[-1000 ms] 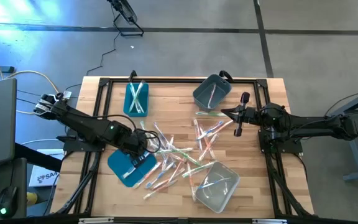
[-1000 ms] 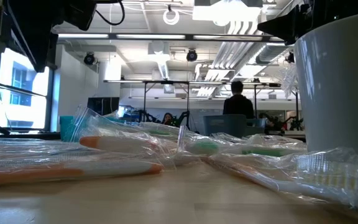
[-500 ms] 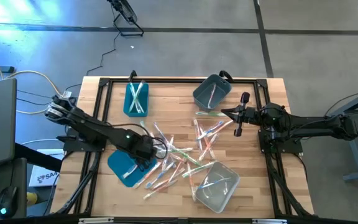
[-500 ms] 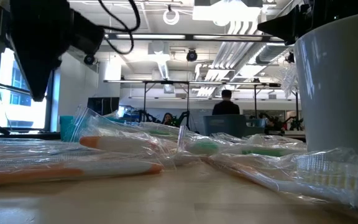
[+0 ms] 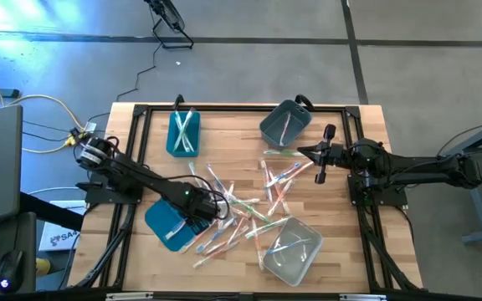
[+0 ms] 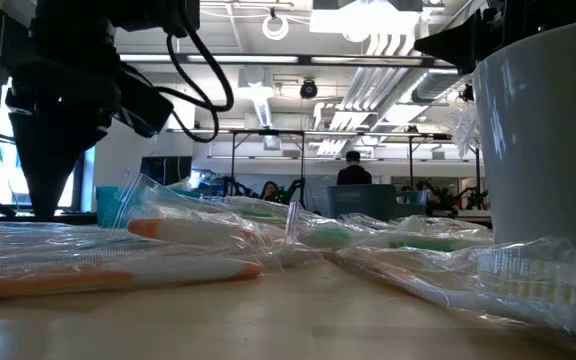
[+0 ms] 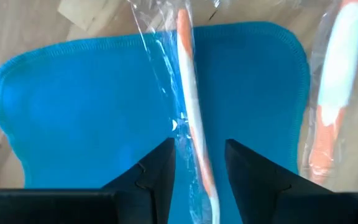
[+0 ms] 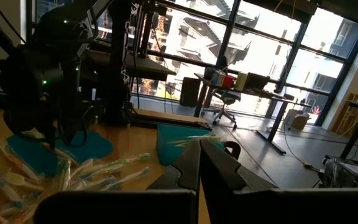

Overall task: Pick & Place Toothbrushes
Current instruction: Put the orange toothbrush into the dark gray bin

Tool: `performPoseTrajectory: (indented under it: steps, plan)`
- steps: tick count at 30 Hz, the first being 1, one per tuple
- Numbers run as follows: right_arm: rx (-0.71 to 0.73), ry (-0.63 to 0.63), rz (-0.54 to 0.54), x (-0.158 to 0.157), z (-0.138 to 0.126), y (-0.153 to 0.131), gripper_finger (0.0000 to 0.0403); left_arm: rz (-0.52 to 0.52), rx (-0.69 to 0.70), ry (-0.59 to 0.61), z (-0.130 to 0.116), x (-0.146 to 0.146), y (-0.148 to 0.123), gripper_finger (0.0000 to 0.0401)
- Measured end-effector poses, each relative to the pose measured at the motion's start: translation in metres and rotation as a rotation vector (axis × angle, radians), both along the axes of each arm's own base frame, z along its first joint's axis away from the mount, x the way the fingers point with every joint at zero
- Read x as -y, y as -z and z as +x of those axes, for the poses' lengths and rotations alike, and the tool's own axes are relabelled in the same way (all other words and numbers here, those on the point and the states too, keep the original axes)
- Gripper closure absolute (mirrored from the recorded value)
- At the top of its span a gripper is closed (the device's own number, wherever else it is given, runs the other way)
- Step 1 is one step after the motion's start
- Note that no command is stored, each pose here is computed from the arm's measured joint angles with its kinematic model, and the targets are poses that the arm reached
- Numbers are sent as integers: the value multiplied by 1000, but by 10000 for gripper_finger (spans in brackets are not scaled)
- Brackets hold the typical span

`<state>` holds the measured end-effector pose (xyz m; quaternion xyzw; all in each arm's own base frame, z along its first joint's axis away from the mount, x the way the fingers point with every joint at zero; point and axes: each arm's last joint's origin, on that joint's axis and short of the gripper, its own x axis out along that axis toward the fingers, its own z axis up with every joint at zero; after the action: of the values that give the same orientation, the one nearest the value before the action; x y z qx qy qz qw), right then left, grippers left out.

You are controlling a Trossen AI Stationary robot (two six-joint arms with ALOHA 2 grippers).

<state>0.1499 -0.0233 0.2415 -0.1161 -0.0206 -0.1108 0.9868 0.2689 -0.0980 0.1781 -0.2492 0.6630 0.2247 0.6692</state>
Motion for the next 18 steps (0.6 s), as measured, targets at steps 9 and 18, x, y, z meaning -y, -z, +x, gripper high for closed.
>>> performPoseTrajectory:
  steps: [9, 18]
  plan:
    - [-9, -1, 2, 0, 0, 1, 400, -8, 33, -14, 2, 1, 9, 266]
    - [-6, -2, 27, 0, 0, 1, 400, -22, 38, -51, -3, -1, 23, 266]
